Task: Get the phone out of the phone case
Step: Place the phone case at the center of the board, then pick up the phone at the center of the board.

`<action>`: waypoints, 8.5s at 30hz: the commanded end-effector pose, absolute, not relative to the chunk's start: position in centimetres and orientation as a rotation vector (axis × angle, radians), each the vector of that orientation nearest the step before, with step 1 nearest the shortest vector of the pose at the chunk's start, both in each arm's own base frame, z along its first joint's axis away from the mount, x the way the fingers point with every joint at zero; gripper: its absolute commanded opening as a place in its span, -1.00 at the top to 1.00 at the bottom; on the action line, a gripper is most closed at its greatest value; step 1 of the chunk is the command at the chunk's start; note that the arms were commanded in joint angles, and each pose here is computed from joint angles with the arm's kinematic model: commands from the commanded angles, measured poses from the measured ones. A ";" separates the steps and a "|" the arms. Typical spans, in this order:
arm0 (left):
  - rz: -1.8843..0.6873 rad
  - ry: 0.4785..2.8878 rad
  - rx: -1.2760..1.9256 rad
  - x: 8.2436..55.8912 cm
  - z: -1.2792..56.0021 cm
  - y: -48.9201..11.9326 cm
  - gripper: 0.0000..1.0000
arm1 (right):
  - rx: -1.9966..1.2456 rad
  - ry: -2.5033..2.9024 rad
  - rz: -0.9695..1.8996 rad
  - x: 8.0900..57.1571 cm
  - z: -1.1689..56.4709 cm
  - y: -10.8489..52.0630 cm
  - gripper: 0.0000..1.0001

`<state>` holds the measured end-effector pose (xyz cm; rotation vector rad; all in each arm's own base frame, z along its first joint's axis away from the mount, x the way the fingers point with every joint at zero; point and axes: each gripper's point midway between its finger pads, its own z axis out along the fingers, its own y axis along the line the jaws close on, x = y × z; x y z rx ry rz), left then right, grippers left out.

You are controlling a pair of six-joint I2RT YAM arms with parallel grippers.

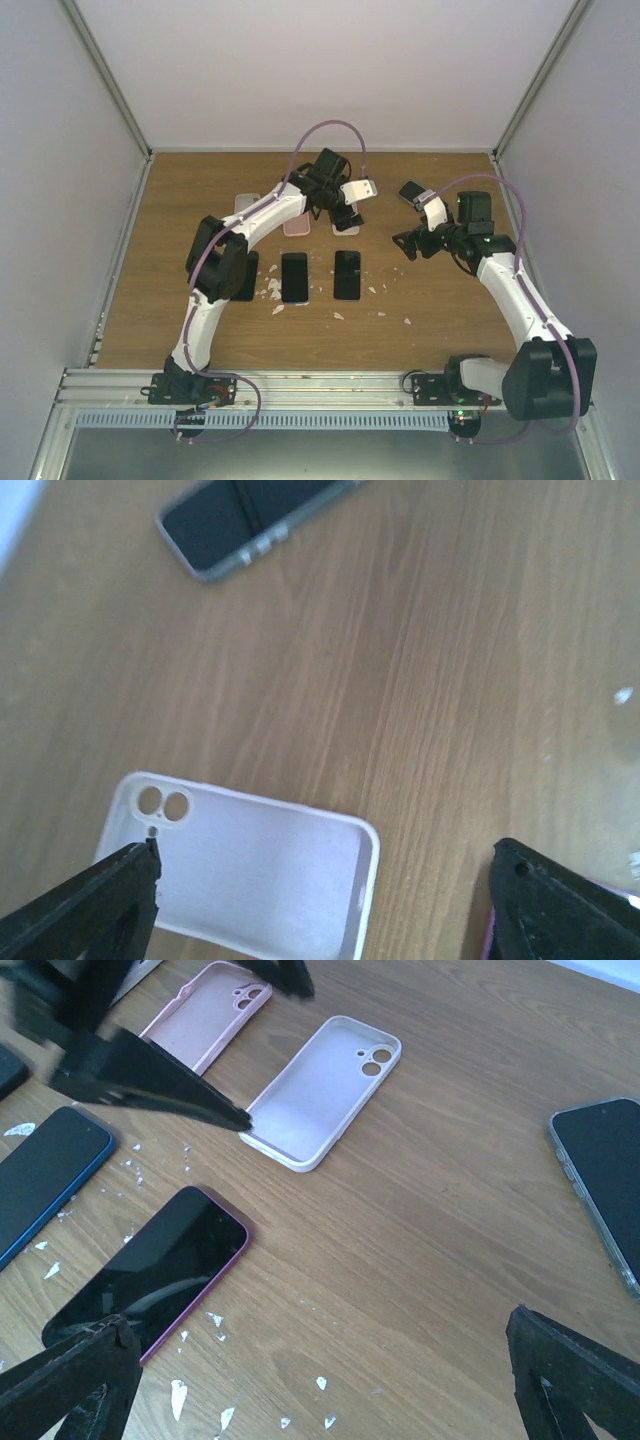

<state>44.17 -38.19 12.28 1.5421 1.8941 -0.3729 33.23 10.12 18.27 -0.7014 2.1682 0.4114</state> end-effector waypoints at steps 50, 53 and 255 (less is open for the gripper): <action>-0.695 1.922 0.993 34.8 27.7 -20.6 -0.98 | -0.465 2.580 0.524 54.3 4.8 -1.3 -0.99; -0.708 1.922 0.983 34.8 27.5 -20.4 -0.98 | -0.460 2.602 0.556 54.0 3.5 -1.1 -0.99; -1.180 1.598 1.413 24.8 29.4 -26.3 1.00 | -1.562 1.900 0.714 24.1 22.9 25.7 -0.79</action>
